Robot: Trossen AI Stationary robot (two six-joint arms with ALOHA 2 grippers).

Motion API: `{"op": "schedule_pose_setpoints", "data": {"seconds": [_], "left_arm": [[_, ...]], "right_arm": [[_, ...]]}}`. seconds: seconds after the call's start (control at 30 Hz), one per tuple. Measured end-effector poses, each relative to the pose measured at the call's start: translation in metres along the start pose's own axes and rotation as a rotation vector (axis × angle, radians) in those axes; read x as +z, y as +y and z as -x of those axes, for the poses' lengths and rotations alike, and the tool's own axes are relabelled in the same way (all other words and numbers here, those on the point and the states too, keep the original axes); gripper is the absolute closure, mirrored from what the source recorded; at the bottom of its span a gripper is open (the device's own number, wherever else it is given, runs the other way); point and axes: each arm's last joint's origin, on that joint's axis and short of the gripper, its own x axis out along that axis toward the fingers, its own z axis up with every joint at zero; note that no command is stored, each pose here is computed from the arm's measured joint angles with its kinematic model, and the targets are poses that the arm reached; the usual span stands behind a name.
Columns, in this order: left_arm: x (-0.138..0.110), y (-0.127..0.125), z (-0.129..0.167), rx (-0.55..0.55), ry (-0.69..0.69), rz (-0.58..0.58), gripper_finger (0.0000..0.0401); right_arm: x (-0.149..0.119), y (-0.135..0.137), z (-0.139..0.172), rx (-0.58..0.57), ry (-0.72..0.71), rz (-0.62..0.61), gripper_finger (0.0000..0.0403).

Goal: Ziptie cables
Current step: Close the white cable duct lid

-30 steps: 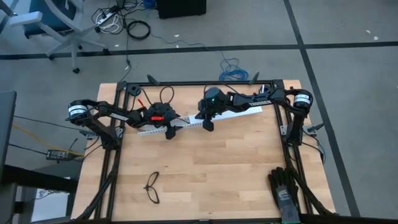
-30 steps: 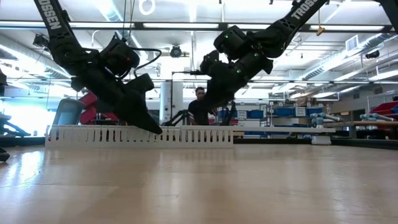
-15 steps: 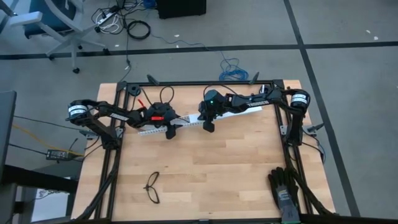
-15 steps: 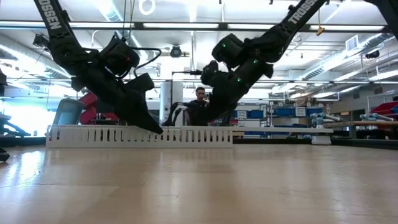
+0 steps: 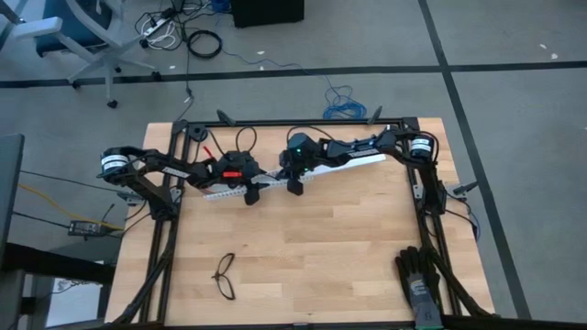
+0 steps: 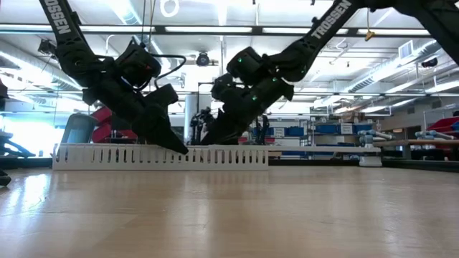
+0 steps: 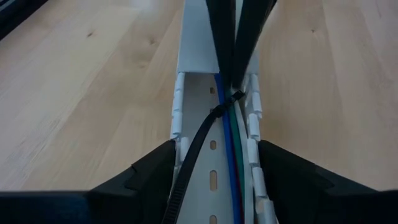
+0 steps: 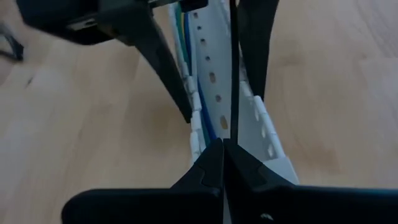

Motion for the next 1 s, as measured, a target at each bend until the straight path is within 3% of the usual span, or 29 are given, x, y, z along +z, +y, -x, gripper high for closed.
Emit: {"op": "schedule_pose_setpoints", "data": {"seconds": [0.27,0.47,0.8,1.0], "left_arm": [[0.0,0.0,0.0,0.01,0.003,0.003,0.0171],[0.002,0.001,0.0,0.027,-0.011,0.001,0.0159],[0.005,0.001,0.0,0.028,-0.043,-0.003,0.0089],[0.009,0.001,0.0,0.03,-0.09,-0.007,0.008]], "right_arm": [[0.027,0.01,0.033,-0.02,-0.069,0.059,0.0403],[0.023,0.012,0.035,-0.02,-0.047,0.053,0.0403],[0.02,0.01,0.036,-0.043,-0.014,0.041,0.0403],[0.019,0.008,0.037,-0.052,-0.006,0.044,0.0403]]}}
